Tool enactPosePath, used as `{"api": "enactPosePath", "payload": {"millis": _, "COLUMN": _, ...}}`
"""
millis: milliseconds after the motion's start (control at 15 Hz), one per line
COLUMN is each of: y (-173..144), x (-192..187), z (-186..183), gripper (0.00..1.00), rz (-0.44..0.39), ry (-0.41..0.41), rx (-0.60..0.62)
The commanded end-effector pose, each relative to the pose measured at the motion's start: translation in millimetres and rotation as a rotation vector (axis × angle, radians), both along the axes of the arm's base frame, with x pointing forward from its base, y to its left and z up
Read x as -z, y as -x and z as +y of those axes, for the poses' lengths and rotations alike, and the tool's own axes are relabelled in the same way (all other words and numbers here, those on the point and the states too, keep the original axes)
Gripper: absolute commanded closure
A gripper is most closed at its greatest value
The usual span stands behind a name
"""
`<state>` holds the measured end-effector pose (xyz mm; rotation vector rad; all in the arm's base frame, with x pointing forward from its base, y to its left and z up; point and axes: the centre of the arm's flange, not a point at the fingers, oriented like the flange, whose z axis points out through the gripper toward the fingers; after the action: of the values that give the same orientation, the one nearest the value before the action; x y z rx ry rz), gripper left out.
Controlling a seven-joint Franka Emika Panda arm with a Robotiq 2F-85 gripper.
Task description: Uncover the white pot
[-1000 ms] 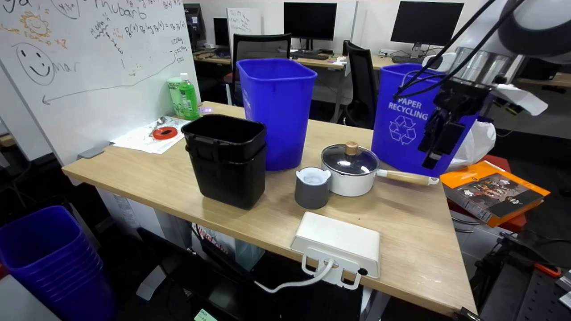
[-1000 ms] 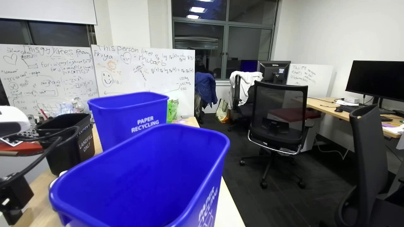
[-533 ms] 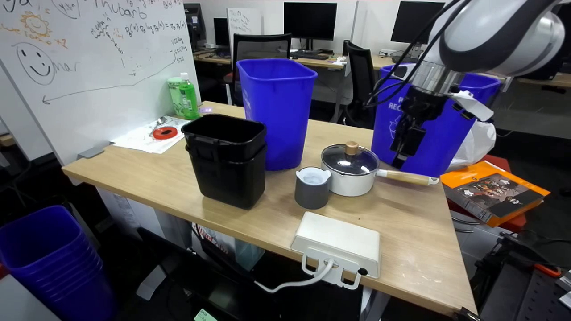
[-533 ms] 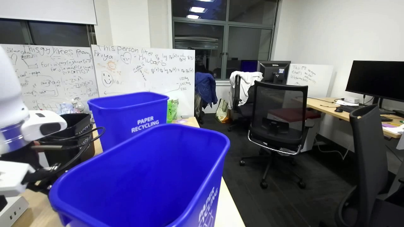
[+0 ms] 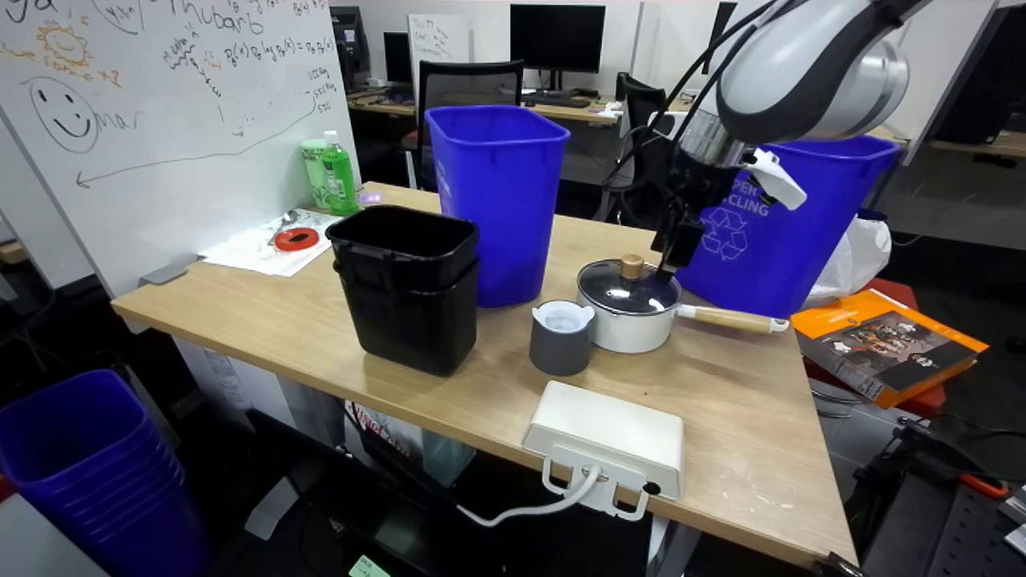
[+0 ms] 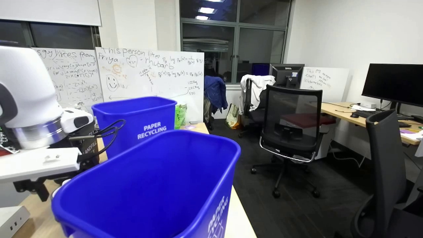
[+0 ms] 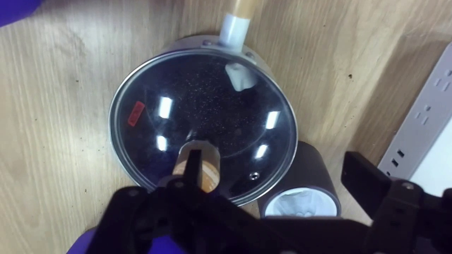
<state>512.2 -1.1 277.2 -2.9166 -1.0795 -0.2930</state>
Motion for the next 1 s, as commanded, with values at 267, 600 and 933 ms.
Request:
{"api": "enactPosePath", "payload": {"millis": 267, "y": -17.8, "x": 26.3, "z": 4.9, "gripper": 0.00, "rz": -0.118, "ry": 0.089, "rx": -0.119}}
{"api": "enactPosePath", "payload": {"millis": 600, "y": -28.7, "x": 29.9, "z": 3.6, "gripper": 0.00, "rz": -0.150, "ry": 0.103, "rx": -0.157}}
{"api": "enactPosePath", "payload": {"millis": 933, "y": -30.2, "x": 39.4, "z": -3.9, "gripper": 0.00, "rz": -0.142, "ry": 0.114, "rx": -0.168}}
